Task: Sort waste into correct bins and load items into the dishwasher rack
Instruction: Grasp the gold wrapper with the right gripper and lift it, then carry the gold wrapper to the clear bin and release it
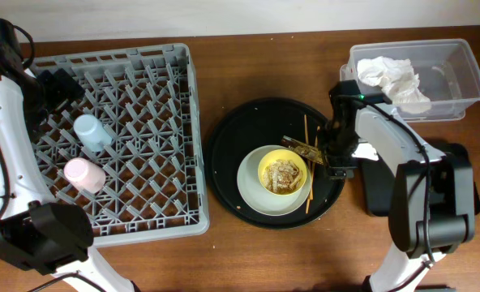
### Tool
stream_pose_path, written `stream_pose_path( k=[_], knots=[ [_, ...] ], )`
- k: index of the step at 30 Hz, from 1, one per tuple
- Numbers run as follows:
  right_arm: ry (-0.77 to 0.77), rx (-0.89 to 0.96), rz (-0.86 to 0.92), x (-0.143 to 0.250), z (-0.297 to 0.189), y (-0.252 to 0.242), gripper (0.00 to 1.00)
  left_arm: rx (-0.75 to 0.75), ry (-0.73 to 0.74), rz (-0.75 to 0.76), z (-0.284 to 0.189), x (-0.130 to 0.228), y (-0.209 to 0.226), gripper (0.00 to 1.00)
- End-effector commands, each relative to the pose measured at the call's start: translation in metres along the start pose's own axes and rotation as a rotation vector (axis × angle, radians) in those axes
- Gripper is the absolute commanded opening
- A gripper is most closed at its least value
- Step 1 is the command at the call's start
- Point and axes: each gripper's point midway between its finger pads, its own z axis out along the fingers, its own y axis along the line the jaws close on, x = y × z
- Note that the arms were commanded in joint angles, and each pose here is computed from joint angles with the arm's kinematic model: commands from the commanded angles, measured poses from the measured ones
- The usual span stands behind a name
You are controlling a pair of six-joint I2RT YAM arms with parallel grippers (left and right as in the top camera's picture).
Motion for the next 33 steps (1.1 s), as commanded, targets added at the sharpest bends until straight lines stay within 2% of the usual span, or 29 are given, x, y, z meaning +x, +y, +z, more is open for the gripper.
stream_pose_path(
  k=[1,7,8,10,12,15,16,19,25,30,33],
  knots=[
    [-0.083,0.012,0.087,-0.013,0.016,0.002,0.86,0.001,-0.015,0.009,-0.004,-0.002,0.002,1.00],
    [-0.085,0.040,0.096,-0.015,0.035,0.003,0.86,0.002,-0.015,0.009,-0.004,-0.002,0.001,0.99],
    [-0.088,0.038,0.095,-0.016,0.035,0.004,0.82,0.001,-0.015,0.009,-0.004,-0.002,0.002,0.99],
    [-0.087,0.035,0.095,-0.016,0.035,0.005,0.71,0.001,-0.015,0.009,-0.004,-0.002,0.002,0.99],
    [-0.086,0.036,0.083,-0.016,0.035,0.005,0.51,0.001,-0.015,0.009,-0.004,-0.002,0.002,0.99],
    [-0.086,0.037,0.083,-0.015,0.031,0.003,0.30,0.001,-0.015,0.009,-0.004,-0.002,0.002,0.99],
    [-0.086,0.033,0.084,-0.015,0.023,0.003,0.18,0.001,-0.015,0.009,-0.004,-0.002,0.002,0.99],
    [-0.083,0.000,0.041,-0.012,0.007,0.011,0.06,0.002,-0.015,0.009,-0.004,-0.002,0.001,0.99],
    [-0.126,-0.092,0.019,-0.013,-0.065,0.024,0.04,0.001,-0.015,0.009,-0.004,-0.002,0.002,0.99],
    [-0.166,-0.295,-0.066,-0.028,-0.140,0.062,0.04,0.001,-0.015,0.009,-0.004,-0.002,0.002,0.99],
    [-0.236,-0.458,-0.162,-0.054,-0.183,0.097,0.04,0.001,-0.015,0.009,-0.004,-0.002,0.002,0.99]
  ],
)
